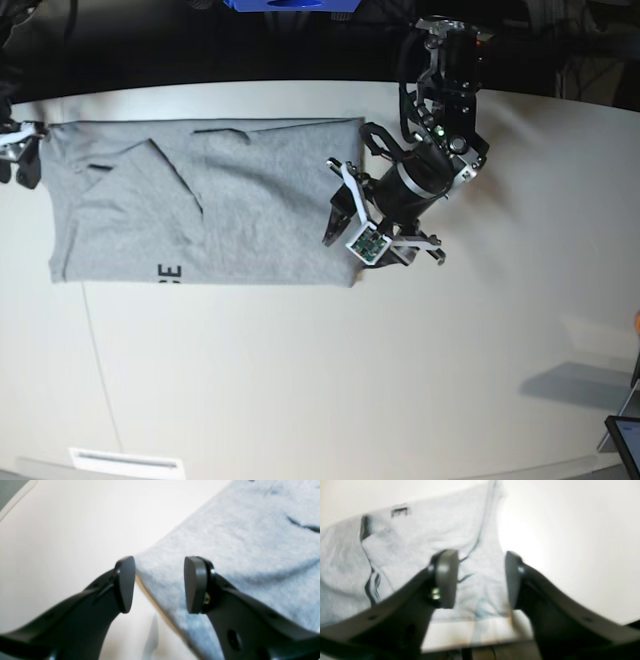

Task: Fold the T-shirt properly
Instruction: 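Move the left gripper to the folded end and pull it outward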

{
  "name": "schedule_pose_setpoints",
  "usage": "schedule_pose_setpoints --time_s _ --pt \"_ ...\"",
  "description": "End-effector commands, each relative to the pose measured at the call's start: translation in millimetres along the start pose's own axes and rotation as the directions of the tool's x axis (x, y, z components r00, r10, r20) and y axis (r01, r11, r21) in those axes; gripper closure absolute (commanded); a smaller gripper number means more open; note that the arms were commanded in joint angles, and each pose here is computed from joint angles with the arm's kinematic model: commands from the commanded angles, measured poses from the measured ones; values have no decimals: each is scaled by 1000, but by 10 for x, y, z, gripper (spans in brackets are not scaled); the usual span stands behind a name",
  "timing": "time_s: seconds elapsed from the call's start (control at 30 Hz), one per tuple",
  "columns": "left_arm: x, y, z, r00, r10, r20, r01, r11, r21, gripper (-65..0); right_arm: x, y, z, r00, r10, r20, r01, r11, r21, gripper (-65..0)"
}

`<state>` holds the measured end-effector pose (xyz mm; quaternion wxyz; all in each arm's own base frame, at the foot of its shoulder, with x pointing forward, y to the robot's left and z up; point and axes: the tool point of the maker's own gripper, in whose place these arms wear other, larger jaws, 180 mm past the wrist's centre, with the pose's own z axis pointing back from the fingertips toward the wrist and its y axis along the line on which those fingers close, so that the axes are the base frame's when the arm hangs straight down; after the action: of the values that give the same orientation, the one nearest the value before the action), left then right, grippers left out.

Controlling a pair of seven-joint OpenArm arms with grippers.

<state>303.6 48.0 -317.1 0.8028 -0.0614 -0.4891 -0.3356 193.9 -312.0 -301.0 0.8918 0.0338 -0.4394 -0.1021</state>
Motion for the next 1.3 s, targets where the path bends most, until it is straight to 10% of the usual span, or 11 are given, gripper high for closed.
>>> schedule_pose_setpoints --time_s 0.0,0.2,0.67,1.27 --pt "92 65 21 999 -5 35 4 1000 17 -309 215 -42 33 998 26 54 -26 1000 -1 -371" --pt "-255 141 26 998 28 -48 -27 999 31 -307 224 -174 -100 1000 29 -9 -29 1000 6 -524" --pt "-228 -390 -179 997 75 -7 -75 993 -96 -307 -75 -291 -234 995 -70 -77 71 997 15 -524" --pt "-907 73 -150 987 47 -152 -47 999 5 -307 -145 -270 -210 993 -67 -99 69 997 20 -514"
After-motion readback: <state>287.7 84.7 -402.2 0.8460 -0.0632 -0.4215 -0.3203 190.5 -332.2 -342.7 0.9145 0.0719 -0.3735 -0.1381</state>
